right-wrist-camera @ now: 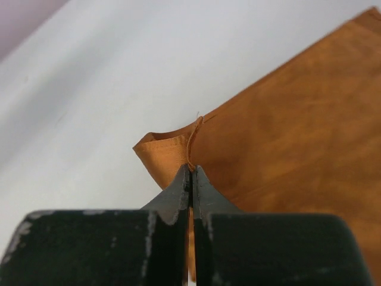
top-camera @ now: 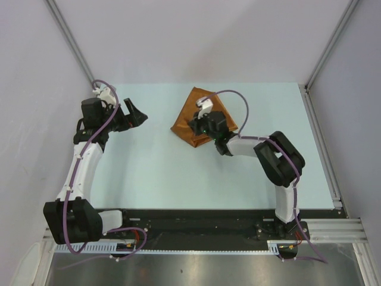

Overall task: Fold the napkin, place the utensils inside, and roll it up
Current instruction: Fold the napkin at the center of the board.

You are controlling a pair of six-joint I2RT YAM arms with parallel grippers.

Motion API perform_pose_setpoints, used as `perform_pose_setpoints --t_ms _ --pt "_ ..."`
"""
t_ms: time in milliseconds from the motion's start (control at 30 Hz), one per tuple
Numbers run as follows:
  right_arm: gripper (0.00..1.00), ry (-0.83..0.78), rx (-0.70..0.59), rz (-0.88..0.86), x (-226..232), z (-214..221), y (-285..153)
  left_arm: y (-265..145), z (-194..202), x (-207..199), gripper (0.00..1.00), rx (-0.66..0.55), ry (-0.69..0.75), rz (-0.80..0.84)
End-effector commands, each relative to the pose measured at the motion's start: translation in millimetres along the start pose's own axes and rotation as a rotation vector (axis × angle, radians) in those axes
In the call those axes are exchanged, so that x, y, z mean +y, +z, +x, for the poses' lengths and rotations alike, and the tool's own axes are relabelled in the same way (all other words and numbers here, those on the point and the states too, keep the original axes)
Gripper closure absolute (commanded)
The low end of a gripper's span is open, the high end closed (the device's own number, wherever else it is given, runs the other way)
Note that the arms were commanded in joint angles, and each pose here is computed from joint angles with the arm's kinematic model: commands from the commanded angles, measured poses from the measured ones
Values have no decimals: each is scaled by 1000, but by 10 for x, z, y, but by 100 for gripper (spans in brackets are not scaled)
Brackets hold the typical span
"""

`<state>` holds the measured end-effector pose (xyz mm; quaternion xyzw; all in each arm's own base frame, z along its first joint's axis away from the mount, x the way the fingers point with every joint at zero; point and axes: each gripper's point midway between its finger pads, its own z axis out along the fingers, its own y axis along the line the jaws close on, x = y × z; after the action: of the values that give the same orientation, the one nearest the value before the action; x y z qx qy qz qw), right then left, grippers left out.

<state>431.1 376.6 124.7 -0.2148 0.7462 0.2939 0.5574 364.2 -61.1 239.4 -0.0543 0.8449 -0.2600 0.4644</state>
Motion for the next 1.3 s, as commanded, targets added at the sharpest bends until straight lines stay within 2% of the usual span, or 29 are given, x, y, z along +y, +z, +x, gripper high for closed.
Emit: perform_pose_setpoints --t_ms 0,167,400,733,1267 --pt "100 220 -154 43 -254 -399 -157 -68 -101 -84 1 -43 11 27" --pt "100 348 -195 161 -736 -273 -393 -64 -94 -77 0 -41 7 27" --pt "100 382 -229 304 -1215 -212 -604 -56 -86 -91 1 -39 4 36" --pt "100 375 -254 409 -1599 -257 -762 -40 -69 -101 1 -33 -4 47" --pt "100 326 -189 560 -1957 3 -918 -34 -64 -86 1 -31 -5 43"
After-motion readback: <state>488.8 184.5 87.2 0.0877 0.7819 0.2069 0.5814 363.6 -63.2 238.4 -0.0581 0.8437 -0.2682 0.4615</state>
